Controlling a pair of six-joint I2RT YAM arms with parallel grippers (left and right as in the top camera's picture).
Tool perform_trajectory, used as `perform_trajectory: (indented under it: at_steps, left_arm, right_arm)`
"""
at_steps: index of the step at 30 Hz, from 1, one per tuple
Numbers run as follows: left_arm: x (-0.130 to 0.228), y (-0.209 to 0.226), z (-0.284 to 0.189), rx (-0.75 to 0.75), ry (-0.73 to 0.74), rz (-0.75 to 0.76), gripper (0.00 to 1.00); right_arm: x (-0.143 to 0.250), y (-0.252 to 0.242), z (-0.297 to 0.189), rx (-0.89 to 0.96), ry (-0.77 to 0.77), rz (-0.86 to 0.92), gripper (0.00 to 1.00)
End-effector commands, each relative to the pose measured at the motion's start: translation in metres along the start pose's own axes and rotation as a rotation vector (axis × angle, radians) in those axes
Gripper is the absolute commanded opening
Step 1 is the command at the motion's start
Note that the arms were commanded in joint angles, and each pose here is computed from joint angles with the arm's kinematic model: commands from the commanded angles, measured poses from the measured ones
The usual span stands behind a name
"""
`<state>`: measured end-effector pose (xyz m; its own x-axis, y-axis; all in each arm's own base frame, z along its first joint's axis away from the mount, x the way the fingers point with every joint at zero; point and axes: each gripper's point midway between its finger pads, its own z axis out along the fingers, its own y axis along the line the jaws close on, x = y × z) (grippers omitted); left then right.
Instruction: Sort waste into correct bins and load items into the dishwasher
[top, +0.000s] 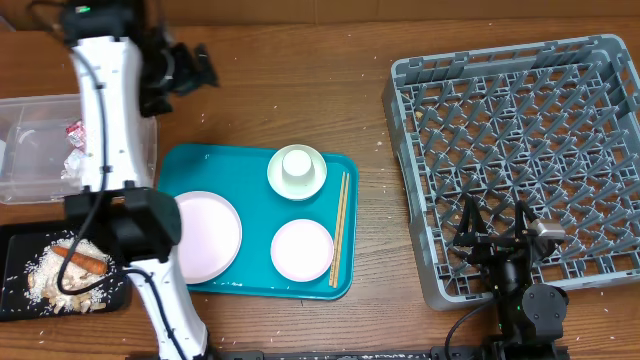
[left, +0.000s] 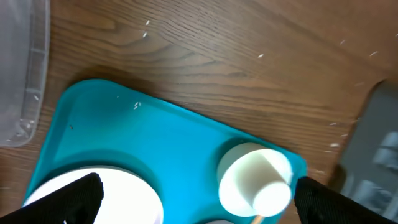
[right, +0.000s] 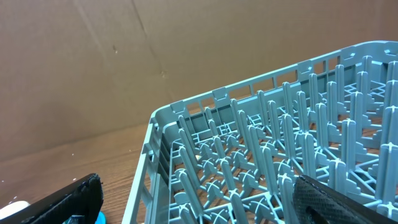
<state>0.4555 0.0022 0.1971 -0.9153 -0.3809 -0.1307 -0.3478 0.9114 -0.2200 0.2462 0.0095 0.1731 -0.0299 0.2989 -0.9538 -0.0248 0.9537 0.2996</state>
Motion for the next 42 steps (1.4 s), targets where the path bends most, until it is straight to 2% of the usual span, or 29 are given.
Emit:
perform_trajectory:
  at_steps: [1,6,29,35,38,42]
  left_arm:
    - [-0.009,0.018,-0.009,-0.188,-0.084,0.057,1.00]
    - [0.003,0.002,-0.006,-0.094,-0.029,0.060,1.00]
    - [0.005,-0.014,-0.005,-0.005,-0.012,0.062,1.00]
    - [0.004,-0.012,-0.005,-0.014,-0.015,0.061,1.00]
    - [-0.001,-0.005,-0.006,-0.006,-0.024,0.040,1.00]
    - [-0.003,0.004,-0.011,0.089,0.004,-0.019,1.00]
  right_arm:
    - [0.002,-0.001,0.000,0.002,-0.001,0.001,1.00]
    - [0.002,-0.001,0.000,0.002,-0.001,0.001,1.00]
    - [-0.003,0.003,0.000,-0.023,-0.019,0.018,1.00]
    - [-0.021,0.059,-0.011,-0.339,-0.025,0.270,1.00]
    - [-0.015,0.091,-0.025,-0.525,0.122,0.527,1.00]
    - [-0.016,0.095,-0.028,-0.542,0.201,0.773,1.00]
